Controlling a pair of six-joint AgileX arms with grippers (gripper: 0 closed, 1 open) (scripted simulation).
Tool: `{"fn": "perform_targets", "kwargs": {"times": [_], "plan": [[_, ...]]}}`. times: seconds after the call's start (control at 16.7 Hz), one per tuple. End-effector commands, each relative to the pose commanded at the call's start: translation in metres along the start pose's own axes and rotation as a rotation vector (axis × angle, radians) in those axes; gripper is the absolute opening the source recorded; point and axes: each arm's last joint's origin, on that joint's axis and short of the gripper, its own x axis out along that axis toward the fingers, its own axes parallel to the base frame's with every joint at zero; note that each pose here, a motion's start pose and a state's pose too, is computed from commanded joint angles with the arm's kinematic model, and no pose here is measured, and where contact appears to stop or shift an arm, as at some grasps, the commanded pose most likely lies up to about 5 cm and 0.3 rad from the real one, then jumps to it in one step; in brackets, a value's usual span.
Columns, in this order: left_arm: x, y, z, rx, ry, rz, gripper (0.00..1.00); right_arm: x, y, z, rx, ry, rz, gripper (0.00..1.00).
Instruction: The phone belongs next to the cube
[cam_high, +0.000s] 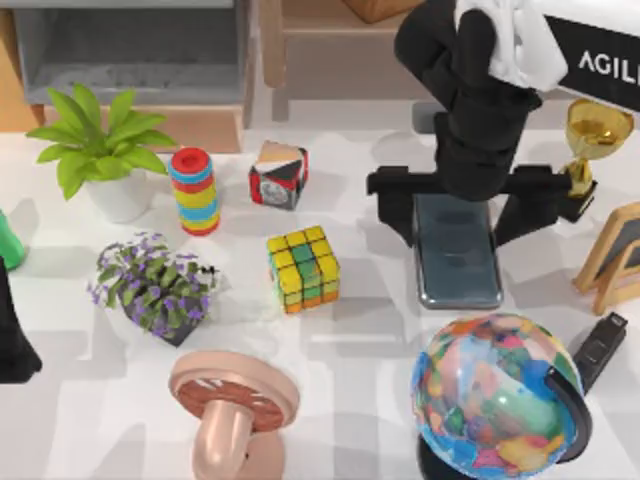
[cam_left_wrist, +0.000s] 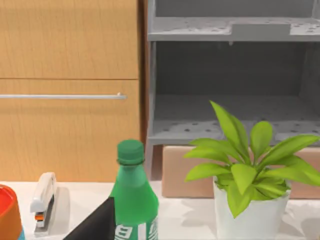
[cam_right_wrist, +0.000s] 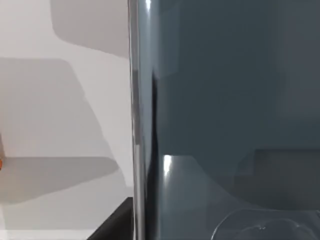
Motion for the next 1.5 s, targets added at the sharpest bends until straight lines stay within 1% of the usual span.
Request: {"fn": "perform_targets", "kwargs": {"times": [0.42, 1.14, 1.5], "plan": [[0.000, 0.000, 0.000, 0.000, 0.000, 0.000, 1.00, -0.014, 0.000, 0.001, -0.001, -0.046, 0.027, 0.00], [0.000, 0.000, 0.000, 0.000, 0.000, 0.000, 1.00, -0.053, 0.001, 0.000, -0.003, -0.183, 0.106, 0.00], [0.000, 0.000, 0.000, 0.000, 0.000, 0.000, 1.00, -0.066, 0.001, 0.000, -0.003, -0.237, 0.138, 0.00]]}}
